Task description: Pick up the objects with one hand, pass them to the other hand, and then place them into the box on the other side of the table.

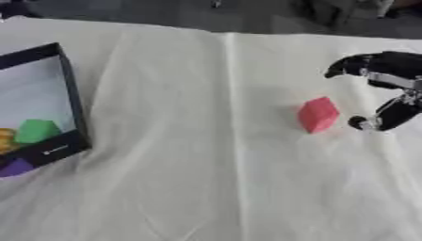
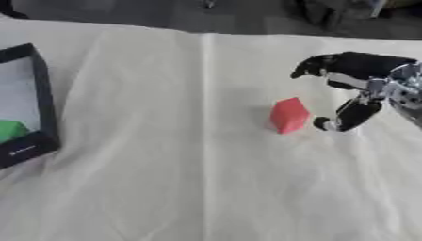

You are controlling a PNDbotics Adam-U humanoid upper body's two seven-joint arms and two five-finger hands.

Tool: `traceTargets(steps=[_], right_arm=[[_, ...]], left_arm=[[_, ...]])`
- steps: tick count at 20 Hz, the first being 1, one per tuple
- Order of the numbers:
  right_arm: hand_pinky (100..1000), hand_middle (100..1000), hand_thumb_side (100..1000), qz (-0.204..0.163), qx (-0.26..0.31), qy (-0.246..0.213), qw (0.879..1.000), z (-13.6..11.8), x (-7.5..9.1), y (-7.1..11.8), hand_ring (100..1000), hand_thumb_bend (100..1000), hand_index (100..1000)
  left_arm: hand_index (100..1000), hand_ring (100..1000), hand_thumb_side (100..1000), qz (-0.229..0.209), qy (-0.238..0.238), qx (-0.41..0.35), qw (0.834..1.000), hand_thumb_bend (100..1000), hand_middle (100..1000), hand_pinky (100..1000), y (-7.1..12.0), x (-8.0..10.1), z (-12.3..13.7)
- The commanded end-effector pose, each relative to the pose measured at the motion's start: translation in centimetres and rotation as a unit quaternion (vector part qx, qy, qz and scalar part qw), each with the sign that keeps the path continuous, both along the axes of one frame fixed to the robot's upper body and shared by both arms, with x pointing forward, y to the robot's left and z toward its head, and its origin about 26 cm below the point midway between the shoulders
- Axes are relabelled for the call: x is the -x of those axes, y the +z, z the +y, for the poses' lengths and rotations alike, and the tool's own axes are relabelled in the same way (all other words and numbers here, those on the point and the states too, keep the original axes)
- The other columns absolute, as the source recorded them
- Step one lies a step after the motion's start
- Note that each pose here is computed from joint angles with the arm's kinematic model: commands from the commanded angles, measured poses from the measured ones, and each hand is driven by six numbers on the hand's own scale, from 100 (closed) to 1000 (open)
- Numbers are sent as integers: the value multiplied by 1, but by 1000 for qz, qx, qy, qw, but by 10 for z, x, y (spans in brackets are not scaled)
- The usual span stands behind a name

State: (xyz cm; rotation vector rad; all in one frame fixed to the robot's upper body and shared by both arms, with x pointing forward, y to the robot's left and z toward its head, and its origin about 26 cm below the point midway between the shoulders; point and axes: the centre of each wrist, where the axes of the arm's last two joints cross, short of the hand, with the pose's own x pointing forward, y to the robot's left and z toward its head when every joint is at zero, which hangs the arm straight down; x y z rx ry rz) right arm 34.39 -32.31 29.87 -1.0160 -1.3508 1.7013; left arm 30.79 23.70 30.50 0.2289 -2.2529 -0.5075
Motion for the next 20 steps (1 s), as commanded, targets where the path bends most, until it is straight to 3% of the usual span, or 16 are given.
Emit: traceTargets(steps=[1, 20], right_arm=[[1000, 947, 100, 2, -6, -26, 1000, -13, -1, 23, 1000, 343, 934], [1000, 944, 100, 88, 29, -1, 996, 25, -9, 40, 988, 413, 950]], left_arm=[[730, 866, 678, -17, 3, -14, 1000, 100, 622, 893, 11, 5, 2], [717, 866, 675, 3, 13, -5, 1000, 100, 611, 894, 9, 5, 3]])
